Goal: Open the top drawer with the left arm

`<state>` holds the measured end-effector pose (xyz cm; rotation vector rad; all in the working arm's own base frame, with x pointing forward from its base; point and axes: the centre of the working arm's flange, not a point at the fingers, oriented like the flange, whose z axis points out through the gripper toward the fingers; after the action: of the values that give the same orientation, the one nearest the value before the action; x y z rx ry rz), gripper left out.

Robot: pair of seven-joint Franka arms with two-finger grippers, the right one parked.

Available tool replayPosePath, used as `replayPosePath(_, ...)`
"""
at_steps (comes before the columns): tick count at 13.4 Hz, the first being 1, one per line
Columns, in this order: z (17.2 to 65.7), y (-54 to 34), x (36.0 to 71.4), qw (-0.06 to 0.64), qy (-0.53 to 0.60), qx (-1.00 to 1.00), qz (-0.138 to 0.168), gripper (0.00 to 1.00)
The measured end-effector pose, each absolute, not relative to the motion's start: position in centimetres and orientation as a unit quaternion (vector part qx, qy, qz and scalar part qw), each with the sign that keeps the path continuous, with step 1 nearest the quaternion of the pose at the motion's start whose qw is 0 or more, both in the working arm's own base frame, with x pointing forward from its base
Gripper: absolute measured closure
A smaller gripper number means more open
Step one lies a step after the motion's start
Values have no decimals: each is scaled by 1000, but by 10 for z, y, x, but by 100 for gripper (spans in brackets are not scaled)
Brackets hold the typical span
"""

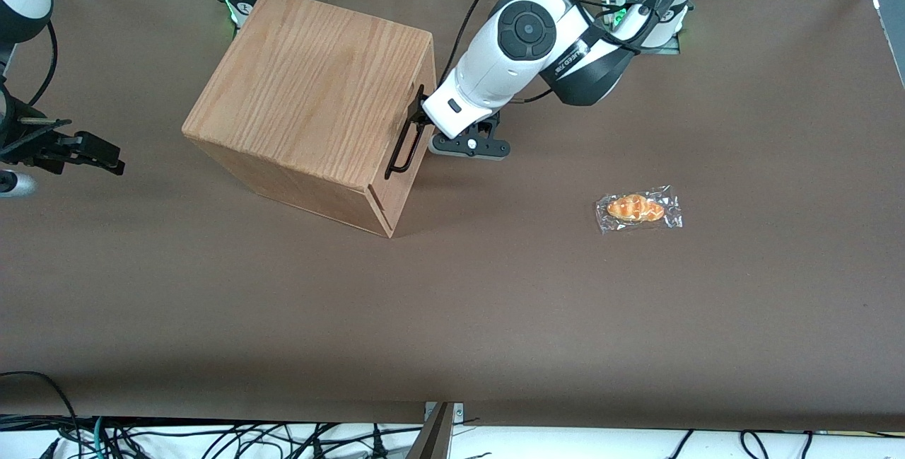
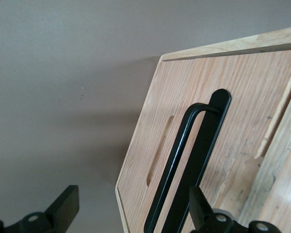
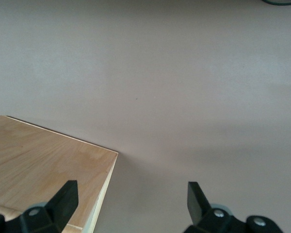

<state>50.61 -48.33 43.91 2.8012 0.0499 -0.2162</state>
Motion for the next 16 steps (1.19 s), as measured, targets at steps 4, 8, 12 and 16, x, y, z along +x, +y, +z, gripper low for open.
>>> replayPosePath(4,420,-494,504,165,15,983,-79,0)
replayPosePath(8,408,-502,501,165,12,983,-79,0)
replayPosePath(12,404,-503,501,162,12,983,-80,0)
replayPosePath(16,396,-506,500,157,8,984,-83,0)
